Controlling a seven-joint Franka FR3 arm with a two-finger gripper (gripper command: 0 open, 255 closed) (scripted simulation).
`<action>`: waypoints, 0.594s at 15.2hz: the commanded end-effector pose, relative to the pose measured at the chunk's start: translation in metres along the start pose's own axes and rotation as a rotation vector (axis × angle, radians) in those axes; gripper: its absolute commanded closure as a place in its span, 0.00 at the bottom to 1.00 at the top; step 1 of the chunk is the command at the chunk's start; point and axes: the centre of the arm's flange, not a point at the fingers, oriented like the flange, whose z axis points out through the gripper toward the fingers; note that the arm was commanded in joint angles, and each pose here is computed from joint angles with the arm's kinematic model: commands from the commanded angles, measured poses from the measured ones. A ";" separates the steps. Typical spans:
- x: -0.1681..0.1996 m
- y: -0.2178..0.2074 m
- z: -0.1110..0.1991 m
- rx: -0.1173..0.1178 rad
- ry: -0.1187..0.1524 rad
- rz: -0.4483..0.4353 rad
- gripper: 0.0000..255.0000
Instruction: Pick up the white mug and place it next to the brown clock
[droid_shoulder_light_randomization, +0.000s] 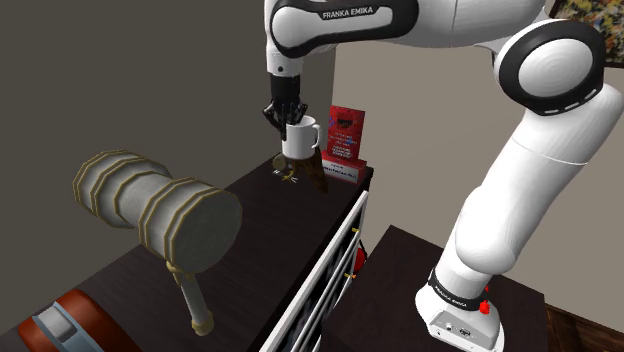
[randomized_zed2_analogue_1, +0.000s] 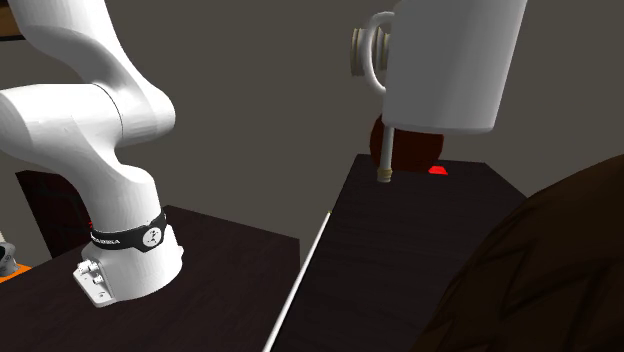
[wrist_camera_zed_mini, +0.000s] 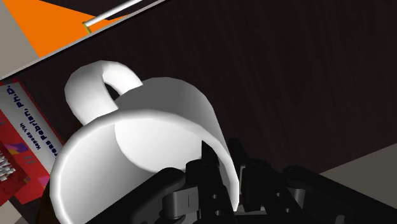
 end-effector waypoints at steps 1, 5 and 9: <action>0.000 0.000 -0.011 0.000 0.000 0.000 1.00; 0.000 0.000 -0.032 0.000 0.000 0.000 1.00; 0.000 0.000 -0.053 0.000 0.000 0.000 1.00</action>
